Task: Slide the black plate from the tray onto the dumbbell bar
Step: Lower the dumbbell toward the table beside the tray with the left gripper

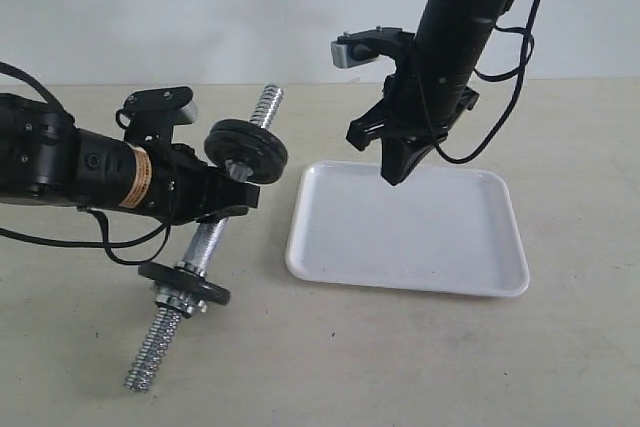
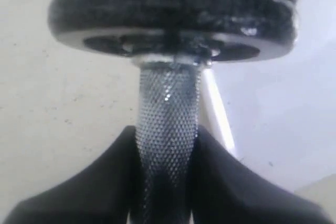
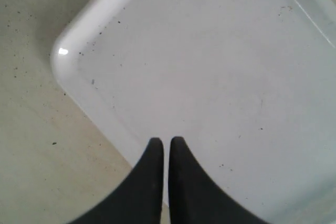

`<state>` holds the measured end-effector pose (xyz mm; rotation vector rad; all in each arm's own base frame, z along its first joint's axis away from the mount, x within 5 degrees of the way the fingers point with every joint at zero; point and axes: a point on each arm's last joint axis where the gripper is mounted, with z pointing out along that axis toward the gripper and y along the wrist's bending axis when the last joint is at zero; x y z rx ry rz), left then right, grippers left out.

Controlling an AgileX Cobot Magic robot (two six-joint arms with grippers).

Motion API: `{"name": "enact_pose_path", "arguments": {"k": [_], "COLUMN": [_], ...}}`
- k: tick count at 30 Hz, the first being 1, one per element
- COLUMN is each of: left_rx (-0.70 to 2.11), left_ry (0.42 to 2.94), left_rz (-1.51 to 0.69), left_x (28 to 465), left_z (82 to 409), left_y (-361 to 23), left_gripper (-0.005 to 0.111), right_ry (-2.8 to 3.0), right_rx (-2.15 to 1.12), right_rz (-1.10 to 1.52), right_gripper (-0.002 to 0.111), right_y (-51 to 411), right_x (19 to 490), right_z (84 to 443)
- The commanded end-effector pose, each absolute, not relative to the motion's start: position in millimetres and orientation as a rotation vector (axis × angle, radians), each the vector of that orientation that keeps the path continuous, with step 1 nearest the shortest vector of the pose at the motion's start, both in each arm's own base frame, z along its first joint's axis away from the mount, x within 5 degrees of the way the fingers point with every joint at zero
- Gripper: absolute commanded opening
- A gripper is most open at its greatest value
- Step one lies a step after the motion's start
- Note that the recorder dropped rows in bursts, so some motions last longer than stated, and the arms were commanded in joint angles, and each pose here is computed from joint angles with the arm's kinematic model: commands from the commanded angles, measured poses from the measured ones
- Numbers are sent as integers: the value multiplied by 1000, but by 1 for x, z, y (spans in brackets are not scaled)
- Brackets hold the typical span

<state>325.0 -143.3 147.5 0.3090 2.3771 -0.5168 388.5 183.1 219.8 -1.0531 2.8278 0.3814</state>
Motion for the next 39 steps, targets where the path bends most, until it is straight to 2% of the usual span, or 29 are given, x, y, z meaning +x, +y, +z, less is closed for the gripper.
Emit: {"name": "enact_pose_path", "arguments": {"k": [1, 11, 16, 27, 39], "left_rx": [208, 157, 146, 222, 146], "left_ry": [2243, 2256, 2283, 2399, 2362], "left_rz": [-562, -513, -540, -597, -536], "left_x": [343, 346, 347, 351, 366], "left_z": [192, 192, 181, 152, 163], "left_y": [-145, -141, -143, -153, -151], "left_gripper": [4, 4, 4, 4, 4], "right_ry": [2786, 2738, 2689, 2688, 2688], "right_rx": [-1069, -1144, -1203, -1206, -1210], "right_rz": [383, 387, 384, 385, 373], "right_gripper": [0, 0, 0, 0, 0], "right_y": [183, 195, 215, 216, 215], "right_x": [384, 377, 369, 369, 369], "right_z": [237, 241, 241, 241, 241]}}
